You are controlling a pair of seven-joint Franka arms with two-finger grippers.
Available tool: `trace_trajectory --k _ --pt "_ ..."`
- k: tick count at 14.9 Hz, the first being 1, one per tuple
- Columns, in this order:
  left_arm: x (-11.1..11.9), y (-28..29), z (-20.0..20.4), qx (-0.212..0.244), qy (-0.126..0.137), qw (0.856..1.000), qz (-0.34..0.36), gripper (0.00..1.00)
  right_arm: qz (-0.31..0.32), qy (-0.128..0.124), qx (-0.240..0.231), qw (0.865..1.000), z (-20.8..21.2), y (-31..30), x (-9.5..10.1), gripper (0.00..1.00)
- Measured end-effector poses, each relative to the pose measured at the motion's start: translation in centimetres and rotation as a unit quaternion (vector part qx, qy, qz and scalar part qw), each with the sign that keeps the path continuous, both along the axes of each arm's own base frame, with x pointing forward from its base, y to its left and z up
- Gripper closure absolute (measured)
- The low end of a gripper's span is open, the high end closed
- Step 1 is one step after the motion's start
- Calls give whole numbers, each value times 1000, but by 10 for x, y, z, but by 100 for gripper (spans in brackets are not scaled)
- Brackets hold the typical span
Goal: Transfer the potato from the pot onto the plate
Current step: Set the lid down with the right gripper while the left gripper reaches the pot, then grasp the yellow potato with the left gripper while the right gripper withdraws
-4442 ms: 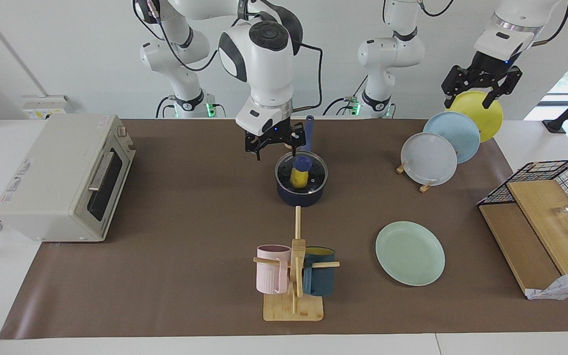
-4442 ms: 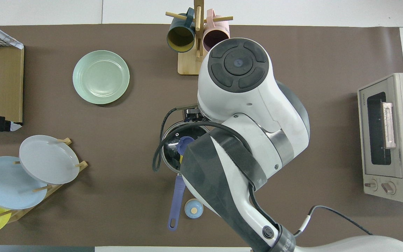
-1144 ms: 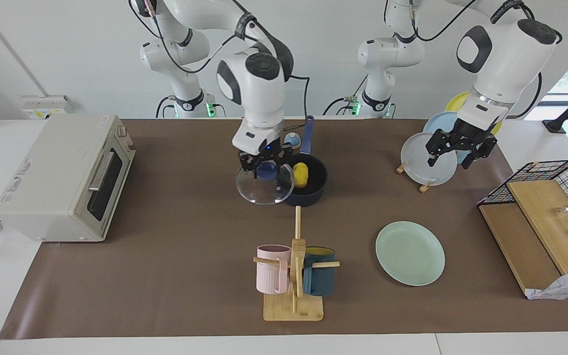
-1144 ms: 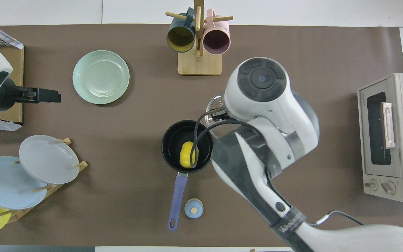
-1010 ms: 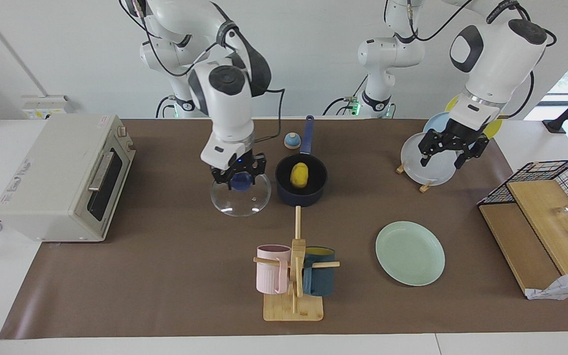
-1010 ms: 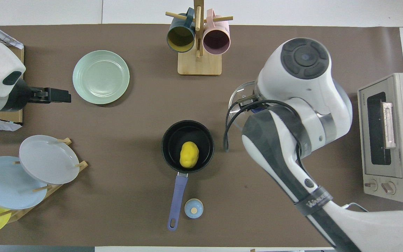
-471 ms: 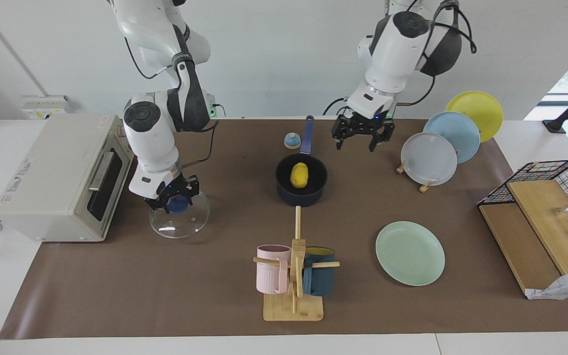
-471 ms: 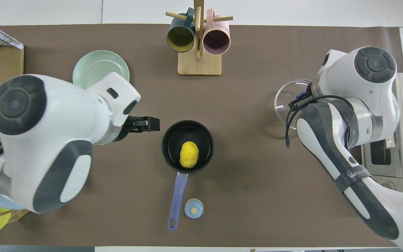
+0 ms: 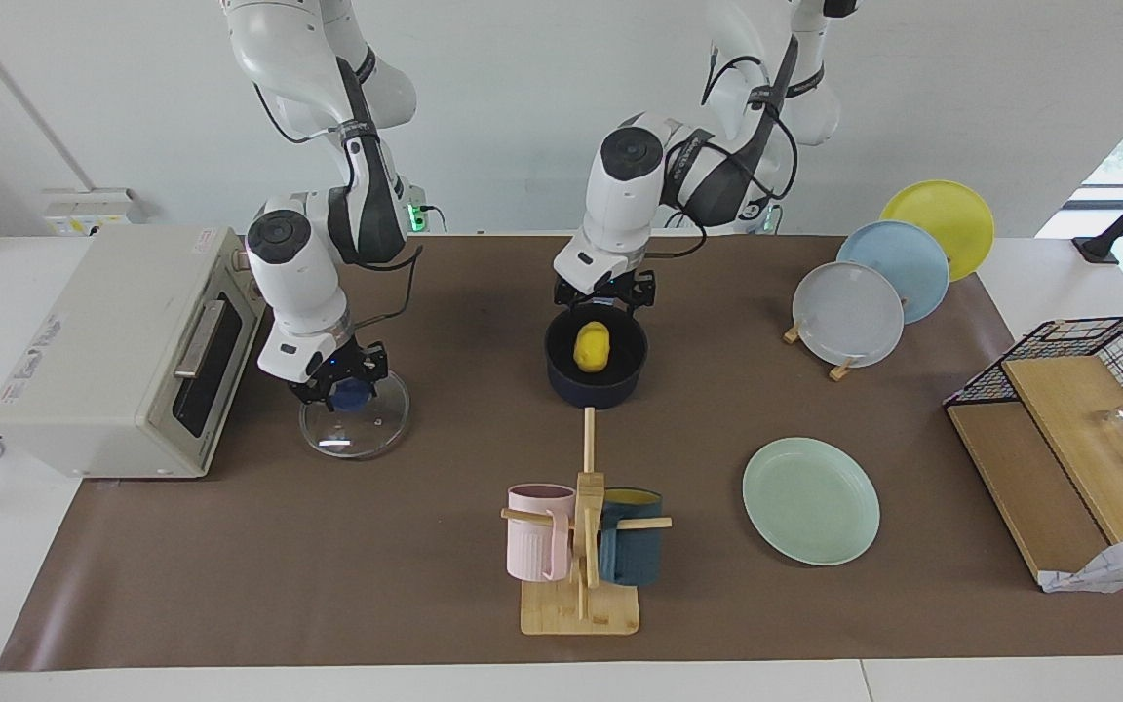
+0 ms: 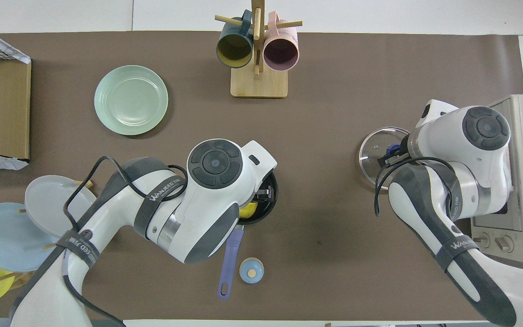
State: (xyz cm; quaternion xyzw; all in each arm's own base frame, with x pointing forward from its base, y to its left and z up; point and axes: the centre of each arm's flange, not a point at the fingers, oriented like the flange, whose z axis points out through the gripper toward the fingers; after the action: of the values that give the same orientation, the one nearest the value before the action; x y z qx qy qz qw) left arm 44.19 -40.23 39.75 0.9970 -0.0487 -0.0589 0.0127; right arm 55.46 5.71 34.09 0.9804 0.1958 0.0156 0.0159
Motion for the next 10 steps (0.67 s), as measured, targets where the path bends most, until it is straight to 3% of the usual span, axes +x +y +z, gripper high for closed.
trace_trajectory --k 4,7,10 --pt "15 0 -21 -8 -12 1000 11 0 -11 -7 12 1000 8 -1 0 0" --pt "19 -2 -39 -7 -11 1000 12 0 -18 9 20 1000 53 4 12 0" --pt "19 -3 -43 -5 -8 1000 12 0 -45 26 21 998 153 5 26 0"
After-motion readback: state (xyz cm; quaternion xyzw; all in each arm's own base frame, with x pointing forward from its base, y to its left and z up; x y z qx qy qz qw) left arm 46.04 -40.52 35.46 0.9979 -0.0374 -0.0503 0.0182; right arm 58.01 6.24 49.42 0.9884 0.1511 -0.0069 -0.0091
